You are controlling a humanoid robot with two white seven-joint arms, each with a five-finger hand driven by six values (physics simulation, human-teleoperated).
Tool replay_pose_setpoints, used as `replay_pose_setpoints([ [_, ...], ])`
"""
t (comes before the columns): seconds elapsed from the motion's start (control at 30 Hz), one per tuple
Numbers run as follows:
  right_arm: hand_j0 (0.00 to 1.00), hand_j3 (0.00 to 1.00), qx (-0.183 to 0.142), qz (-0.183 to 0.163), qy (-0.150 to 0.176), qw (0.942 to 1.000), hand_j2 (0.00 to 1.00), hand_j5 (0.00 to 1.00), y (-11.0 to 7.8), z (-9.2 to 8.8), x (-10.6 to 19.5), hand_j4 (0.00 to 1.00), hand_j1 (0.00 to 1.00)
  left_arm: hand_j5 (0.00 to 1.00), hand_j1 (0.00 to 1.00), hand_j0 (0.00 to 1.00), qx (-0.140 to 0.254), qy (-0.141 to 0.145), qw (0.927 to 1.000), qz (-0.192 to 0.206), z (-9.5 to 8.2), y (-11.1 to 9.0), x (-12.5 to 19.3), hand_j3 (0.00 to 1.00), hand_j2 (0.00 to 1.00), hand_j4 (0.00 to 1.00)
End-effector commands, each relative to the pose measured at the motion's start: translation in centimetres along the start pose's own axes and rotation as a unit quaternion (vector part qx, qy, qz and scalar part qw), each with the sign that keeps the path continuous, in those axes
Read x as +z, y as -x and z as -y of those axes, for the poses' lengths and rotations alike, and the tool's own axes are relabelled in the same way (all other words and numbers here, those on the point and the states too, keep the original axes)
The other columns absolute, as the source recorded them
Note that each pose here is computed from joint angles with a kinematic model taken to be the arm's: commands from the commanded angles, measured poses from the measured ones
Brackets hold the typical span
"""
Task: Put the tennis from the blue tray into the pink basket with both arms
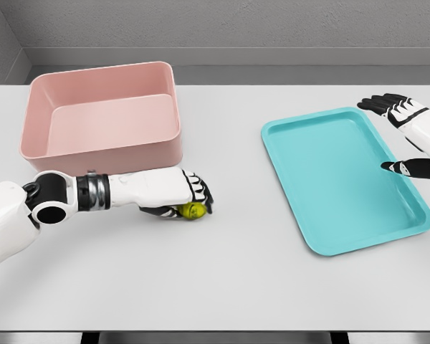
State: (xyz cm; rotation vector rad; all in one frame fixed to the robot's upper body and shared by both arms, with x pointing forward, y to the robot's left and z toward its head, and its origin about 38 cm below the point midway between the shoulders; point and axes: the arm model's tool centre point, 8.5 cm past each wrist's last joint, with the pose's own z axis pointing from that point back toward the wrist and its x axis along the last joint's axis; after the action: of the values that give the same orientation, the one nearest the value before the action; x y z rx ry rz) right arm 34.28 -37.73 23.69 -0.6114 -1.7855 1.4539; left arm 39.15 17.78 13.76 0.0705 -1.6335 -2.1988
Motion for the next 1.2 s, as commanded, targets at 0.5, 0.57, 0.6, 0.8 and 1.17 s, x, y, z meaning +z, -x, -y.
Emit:
replay_pose_setpoints([
  [0.5, 1.00, 1.00, -0.001, 0.002, 0.003, 1.0000, 1.00, 1.00, -0.1, 0.2, 0.0, 1.00, 1.00, 0.50, 0.50, 0.50, -0.021, -0.007, 0.9997, 0.010, -2.0, -0.4, -0.1, 0.50, 0.50, 0.50],
  [0.57, 1.00, 1.00, -0.002, 0.002, 0.004, 1.0000, 1.00, 1.00, -0.1, 0.1, 0.0, 1.00, 1.00, 0.50, 0.50, 0.50, -0.024, -0.012, 0.9996, 0.013, -2.5, -0.6, 0.1, 0.50, 0.50, 0.50],
  [0.6, 1.00, 1.00, -0.001, 0.002, 0.003, 1.0000, 1.00, 1.00, -0.1, 0.2, 0.0, 1.00, 1.00, 0.50, 0.50, 0.50, -0.027, -0.014, 0.9994, 0.014, -2.8, -0.7, 0.2, 0.50, 0.50, 0.50],
  [0.8, 1.00, 1.00, -0.002, 0.002, 0.004, 1.0000, 1.00, 1.00, -0.1, 0.1, 0.0, 1.00, 1.00, 0.50, 0.50, 0.50, -0.034, -0.021, 0.9991, 0.013, -4.0, -0.4, 0.9, 0.50, 0.50, 0.50],
  [1.17, 1.00, 1.00, -0.002, 0.002, 0.004, 1.0000, 1.00, 1.00, -0.1, 0.1, 0.0, 1.00, 1.00, 0.50, 0.50, 0.50, -0.047, -0.042, 0.9980, 0.007, -7.3, 0.2, 2.6, 0.50, 0.50, 0.50],
])
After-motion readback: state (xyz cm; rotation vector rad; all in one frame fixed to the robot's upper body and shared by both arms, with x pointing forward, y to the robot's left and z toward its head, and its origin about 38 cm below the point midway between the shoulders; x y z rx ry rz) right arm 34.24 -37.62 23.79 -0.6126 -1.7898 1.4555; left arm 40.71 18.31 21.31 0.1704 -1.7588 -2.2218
